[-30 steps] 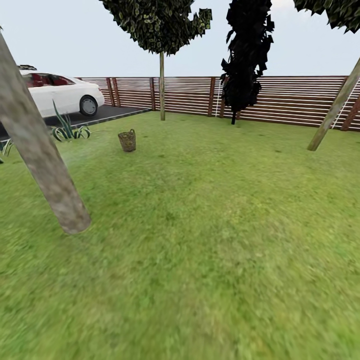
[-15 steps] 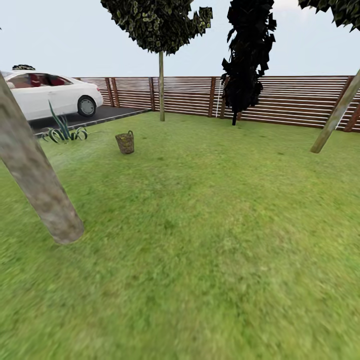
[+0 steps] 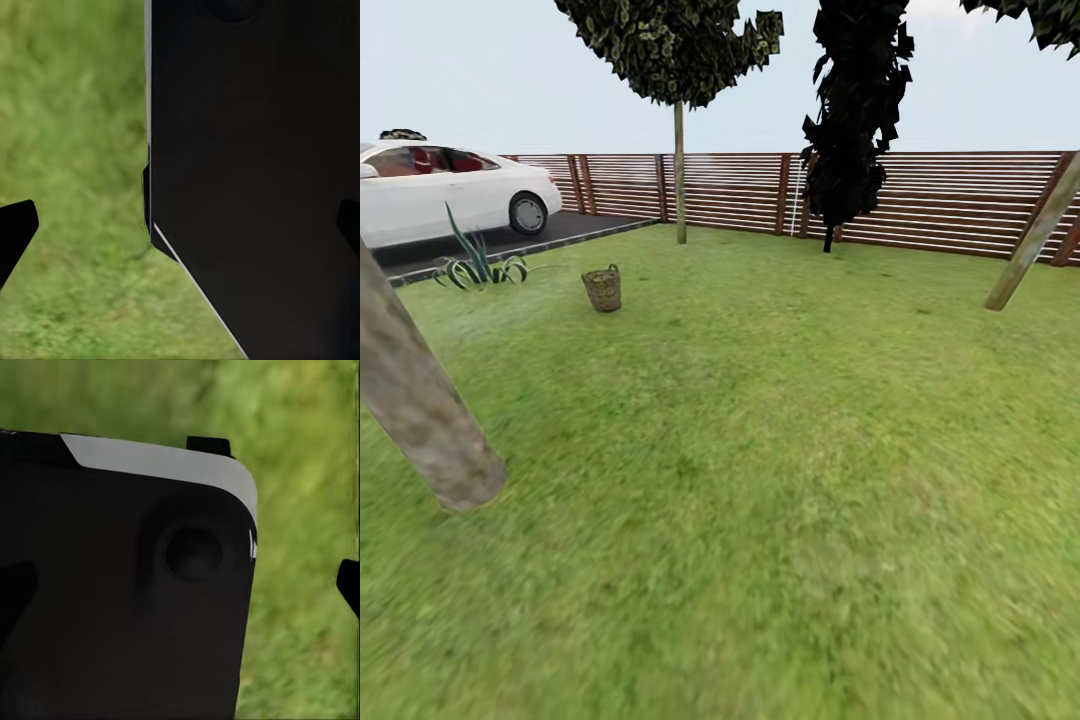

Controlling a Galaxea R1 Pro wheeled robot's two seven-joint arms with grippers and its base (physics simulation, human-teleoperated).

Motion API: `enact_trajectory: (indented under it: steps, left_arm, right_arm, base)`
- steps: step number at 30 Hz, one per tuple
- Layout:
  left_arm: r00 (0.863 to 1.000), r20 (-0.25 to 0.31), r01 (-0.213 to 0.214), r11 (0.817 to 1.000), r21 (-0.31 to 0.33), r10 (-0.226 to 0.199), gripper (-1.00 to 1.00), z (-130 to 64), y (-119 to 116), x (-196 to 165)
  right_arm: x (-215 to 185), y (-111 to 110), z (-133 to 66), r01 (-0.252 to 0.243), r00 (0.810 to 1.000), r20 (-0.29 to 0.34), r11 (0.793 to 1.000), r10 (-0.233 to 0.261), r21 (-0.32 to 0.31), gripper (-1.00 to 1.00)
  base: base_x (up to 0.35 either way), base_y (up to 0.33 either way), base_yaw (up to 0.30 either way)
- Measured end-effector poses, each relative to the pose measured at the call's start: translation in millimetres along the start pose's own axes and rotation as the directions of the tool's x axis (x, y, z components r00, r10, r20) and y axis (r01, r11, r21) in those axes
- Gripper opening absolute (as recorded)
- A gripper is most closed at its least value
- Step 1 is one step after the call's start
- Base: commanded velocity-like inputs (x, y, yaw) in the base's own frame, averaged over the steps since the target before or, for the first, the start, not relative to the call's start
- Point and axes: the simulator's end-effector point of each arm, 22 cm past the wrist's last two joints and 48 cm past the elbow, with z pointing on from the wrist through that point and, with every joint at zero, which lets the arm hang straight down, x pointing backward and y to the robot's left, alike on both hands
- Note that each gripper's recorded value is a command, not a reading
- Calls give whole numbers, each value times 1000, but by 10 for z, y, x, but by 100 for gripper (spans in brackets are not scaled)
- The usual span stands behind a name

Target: Take the three Easter eggs out of the wicker basket on the lawn in the garden, then place them on the lawn next to a single tree (choose any tree) so that all three eggs are next to the same tree and none are left in the basket.

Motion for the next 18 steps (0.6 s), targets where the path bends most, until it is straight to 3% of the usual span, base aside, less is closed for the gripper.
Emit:
enact_trajectory:
  steps: [18]
  left_arm:
    - [1000, 0, -2, 1000, 1, 2, 100, 0, -1, -2]
  right_arm:
    - [-83, 35, -1, 3, 999, 37, 1000, -3, -4, 100]
  base:
    - [320, -139, 0]
